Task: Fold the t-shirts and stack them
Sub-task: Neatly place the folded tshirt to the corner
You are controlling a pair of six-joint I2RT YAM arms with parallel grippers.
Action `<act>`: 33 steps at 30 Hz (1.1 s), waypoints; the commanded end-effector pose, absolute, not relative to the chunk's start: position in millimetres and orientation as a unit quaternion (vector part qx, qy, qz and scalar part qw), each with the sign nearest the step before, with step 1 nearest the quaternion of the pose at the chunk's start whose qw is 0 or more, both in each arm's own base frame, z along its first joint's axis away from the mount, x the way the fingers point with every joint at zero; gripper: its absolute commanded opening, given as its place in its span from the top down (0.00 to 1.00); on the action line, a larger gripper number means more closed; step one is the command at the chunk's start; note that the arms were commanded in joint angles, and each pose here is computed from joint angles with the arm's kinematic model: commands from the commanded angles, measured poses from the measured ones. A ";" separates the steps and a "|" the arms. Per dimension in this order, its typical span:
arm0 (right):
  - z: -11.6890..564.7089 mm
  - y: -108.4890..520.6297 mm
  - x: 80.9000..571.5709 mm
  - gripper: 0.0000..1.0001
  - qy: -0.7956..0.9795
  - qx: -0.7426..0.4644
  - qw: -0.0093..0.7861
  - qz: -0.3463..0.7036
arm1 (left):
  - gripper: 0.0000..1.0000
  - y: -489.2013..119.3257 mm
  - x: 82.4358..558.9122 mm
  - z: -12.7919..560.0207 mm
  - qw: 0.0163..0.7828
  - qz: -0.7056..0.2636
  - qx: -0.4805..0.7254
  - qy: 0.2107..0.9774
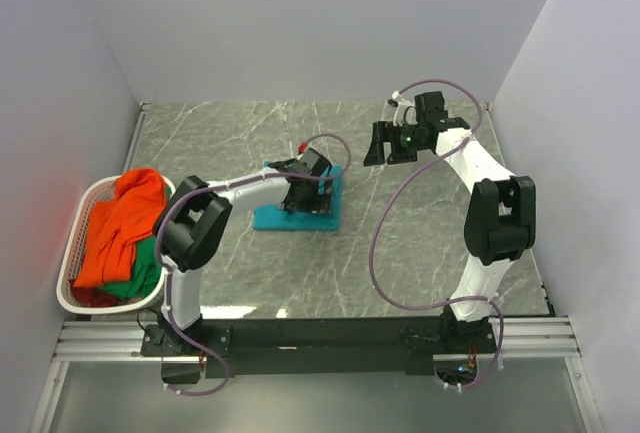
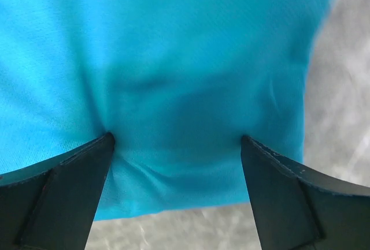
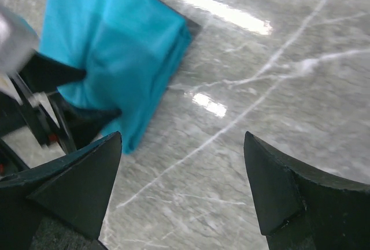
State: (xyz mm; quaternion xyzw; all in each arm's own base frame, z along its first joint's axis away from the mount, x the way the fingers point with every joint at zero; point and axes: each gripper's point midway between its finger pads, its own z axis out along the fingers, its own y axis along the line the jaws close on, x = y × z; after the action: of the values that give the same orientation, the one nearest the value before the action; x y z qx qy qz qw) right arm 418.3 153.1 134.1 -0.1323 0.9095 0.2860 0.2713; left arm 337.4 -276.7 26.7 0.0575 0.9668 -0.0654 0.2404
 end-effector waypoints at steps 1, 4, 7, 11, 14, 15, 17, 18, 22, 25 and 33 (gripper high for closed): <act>133.6 135.5 423.7 0.08 0.914 -0.132 0.281 0.263 | 0.00 -226.5 360.7 -4.6 0.211 -0.003 0.008 0.977; 130.3 121.8 431.2 0.08 0.919 -0.119 0.285 0.247 | 0.01 -184.8 393.2 -11.5 0.199 0.015 -0.019 0.980; 124.8 112.3 437.4 0.07 0.922 -0.112 0.284 0.237 | 0.01 -144.9 430.0 -9.3 0.207 0.042 -0.031 0.977; 121.6 109.8 439.8 0.07 0.923 -0.110 0.281 0.236 | 0.01 -94.0 478.7 4.8 0.228 0.063 -0.056 0.970; 121.3 107.3 441.6 0.07 0.924 -0.109 0.283 0.234 | 0.01 -55.3 499.2 10.7 0.223 0.081 -0.083 0.968; 120.6 107.3 440.9 0.07 0.924 -0.108 0.282 0.234 | 0.02 -46.0 503.7 12.2 0.223 0.084 -0.091 0.967; 121.4 106.3 441.7 0.07 0.924 -0.109 0.283 0.233 | 0.03 -21.2 515.2 15.4 0.225 0.092 -0.107 0.964; 122.4 107.0 441.5 0.07 0.924 -0.110 0.283 0.233 | 0.03 -14.4 517.8 16.4 0.224 0.093 -0.102 0.965; 124.2 105.8 442.4 0.07 0.924 -0.113 0.286 0.229 | 0.03 21.2 526.1 17.6 0.221 0.105 -0.107 0.964; 124.2 103.9 441.9 0.07 0.924 -0.113 0.286 0.225 | 0.03 44.8 523.0 12.3 0.206 0.113 -0.104 0.966; 123.7 104.5 440.9 0.06 0.924 -0.112 0.285 0.227 | 0.01 96.5 536.7 23.9 0.228 0.135 -0.098 0.959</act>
State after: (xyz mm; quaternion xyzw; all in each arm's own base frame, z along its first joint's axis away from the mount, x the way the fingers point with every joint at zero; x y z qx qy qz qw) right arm 431.1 107.5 108.3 -0.1026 0.9309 0.2340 0.2611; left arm 546.7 76.4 36.2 -0.1304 0.9508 0.1043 0.2609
